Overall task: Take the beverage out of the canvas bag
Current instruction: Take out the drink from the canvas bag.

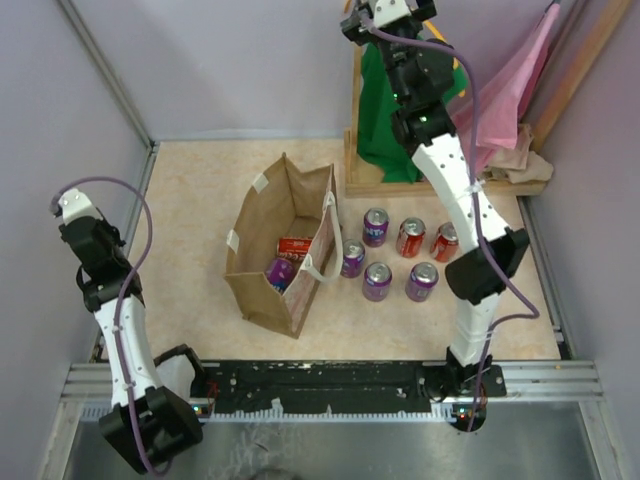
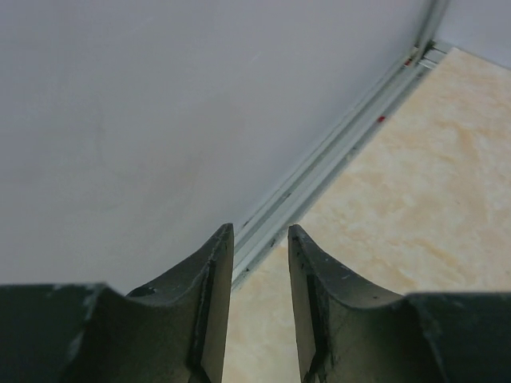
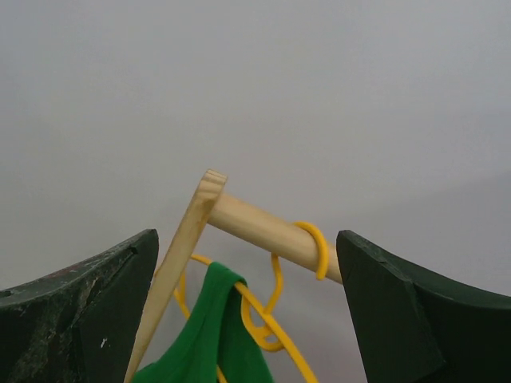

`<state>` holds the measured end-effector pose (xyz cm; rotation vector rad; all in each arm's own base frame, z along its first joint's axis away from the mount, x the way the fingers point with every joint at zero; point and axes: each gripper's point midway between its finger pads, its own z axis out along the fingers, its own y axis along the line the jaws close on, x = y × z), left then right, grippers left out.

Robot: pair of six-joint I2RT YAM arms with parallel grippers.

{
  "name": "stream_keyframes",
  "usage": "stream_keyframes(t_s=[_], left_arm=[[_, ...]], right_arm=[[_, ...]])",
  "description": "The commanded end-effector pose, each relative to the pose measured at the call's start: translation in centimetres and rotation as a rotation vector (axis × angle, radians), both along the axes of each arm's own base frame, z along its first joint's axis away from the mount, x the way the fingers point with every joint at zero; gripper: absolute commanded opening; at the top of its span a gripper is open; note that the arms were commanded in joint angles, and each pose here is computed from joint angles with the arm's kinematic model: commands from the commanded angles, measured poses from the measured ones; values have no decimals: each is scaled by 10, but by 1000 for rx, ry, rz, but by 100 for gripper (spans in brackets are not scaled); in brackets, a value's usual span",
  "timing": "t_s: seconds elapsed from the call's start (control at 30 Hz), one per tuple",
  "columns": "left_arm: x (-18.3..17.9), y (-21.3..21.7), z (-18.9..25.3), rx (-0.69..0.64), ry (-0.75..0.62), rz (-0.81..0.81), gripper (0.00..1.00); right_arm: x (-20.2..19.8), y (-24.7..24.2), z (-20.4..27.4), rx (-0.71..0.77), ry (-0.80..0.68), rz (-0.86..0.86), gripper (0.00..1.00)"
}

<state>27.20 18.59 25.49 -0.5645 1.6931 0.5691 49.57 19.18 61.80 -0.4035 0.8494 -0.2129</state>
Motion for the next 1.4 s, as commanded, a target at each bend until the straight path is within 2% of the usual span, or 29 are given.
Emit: stream_keyframes(t_s=[0.0, 0.03, 0.1, 0.27, 0.47, 0.6, 0.77, 0.87, 0.93, 0.97, 1.07, 1.13, 1.23, 1.3, 1.37], left_arm=[[-20, 16, 2, -11, -21, 137, 41], [-23, 15, 0, -21, -15, 144, 43], [-27, 14, -1, -19, 16, 146, 45], [-23, 24, 13, 32, 62, 157, 47], [8, 9, -5, -1, 18, 0, 47], [33, -7, 5, 41, -29, -156, 47], [60, -21, 17, 55, 24, -330, 46], [71, -34, 25, 72, -5, -427, 47], [78, -45, 27, 59, -29, -487, 47], [79, -50, 32, 77, -54, -485, 48], [72, -74, 44, 21, -200, -529, 55], [68, -85, 52, -8, -246, -561, 57], [66, -100, 58, -11, -265, -636, 59], [60, -112, 63, 5, -289, -676, 59], [51, -130, 63, 20, -278, -734, 59]], right_arm=[[-18, -27, 65, 92, -215, 49, 92], [6, -23, 50, 83, -183, 37, 92], [23, -25, 45, 84, -166, 19, 91], [33, -41, 36, 141, -103, 43, 91], [15, -56, 37, 207, 31, 57, 93], [-6, -68, 33, 288, 135, 48, 90], [-23, -47, -10, 249, 337, -17, 86], [-33, -29, -41, 223, 454, -89, 86], [-37, -14, -59, 236, 555, -33, 87], [-40, 0, -68, 237, 610, 29, 88], [-62, 41, -77, 231, 731, 268, 96], [-77, 51, -83, 264, 798, 352, 94], [-88, 67, -125, 311, 972, 421, 89], [-101, 81, -149, 276, 1082, 454, 86], [-120, 102, -169, 171, 1135, 441, 86]])
